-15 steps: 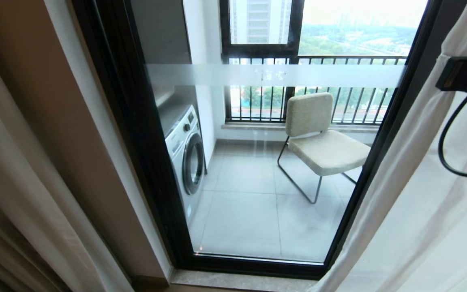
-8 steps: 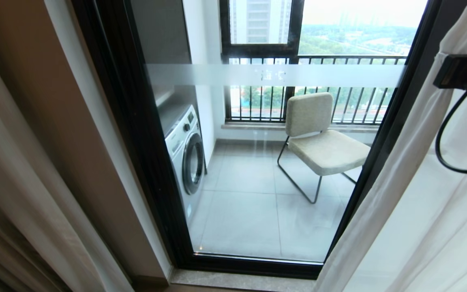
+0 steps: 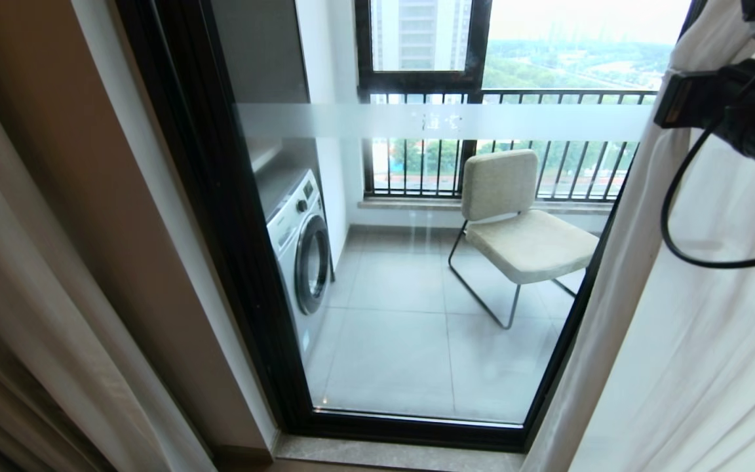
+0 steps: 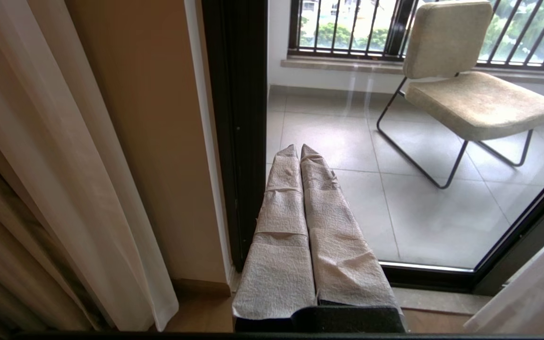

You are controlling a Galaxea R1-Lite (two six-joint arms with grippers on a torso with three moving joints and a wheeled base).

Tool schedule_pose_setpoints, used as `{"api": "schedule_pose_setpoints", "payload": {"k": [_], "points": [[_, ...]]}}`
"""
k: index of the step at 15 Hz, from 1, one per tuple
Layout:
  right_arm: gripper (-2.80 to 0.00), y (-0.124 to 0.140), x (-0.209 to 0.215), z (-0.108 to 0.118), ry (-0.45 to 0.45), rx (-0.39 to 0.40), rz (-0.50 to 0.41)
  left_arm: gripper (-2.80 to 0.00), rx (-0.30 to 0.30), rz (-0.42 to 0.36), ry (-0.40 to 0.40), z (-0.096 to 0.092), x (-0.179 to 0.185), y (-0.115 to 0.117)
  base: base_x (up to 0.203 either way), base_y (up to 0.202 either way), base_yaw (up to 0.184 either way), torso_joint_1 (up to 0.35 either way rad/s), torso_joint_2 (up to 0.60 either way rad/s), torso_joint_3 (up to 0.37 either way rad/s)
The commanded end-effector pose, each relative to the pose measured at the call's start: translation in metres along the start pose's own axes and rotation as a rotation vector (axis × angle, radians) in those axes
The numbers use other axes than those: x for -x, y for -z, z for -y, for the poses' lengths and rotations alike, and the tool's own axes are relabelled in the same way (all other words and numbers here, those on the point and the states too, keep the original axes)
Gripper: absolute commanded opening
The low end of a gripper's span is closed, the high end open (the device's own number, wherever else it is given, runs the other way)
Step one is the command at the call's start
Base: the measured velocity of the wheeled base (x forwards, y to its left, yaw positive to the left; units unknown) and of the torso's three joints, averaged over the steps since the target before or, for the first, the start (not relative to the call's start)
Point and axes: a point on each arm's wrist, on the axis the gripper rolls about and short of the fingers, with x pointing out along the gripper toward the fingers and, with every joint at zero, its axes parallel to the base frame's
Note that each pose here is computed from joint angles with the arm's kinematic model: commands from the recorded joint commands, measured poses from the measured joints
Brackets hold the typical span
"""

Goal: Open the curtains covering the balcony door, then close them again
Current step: Close the inner curtains on both sides

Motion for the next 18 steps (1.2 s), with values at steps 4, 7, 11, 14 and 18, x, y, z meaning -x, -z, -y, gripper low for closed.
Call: {"api": "schedule_pose_setpoints", "payload": {"k": [4, 7, 11, 14, 18], "points": [[-2.80, -0.003, 0.008, -0.054, -0.114, 0.015, 0.001, -2.80, 0.000, 0.000, 0.000, 0.000, 0.000, 0.000, 0.000, 0.000, 0.000, 0.000, 0.00, 0.000], [-2.80, -0.003, 0.014, -0.083, -0.185, 0.025, 0.002, -2.80, 0.000, 0.000, -0.001, 0.000, 0.000, 0.000, 0.000, 0.000, 0.000, 0.000, 0.00, 0.000], [-2.80, -0.010, 0.016, -0.124, -0.246, 0.031, 0.024, -2.80, 0.000, 0.002, -0.001, 0.000, 0.000, 0.000, 0.000, 0.000, 0.000, 0.000, 0.00, 0.000], [-2.80, -0.010, 0.021, -0.143, -0.288, 0.029, 0.023, -2.80, 0.000, 0.000, 0.000, 0.000, 0.000, 0.000, 0.000, 0.000, 0.000, 0.000, 0.00, 0.000], [-2.80, -0.010, 0.025, -0.147, -0.296, 0.025, 0.025, -2.80, 0.000, 0.000, -0.001, 0.000, 0.000, 0.000, 0.000, 0.000, 0.000, 0.000, 0.00, 0.000]]}}
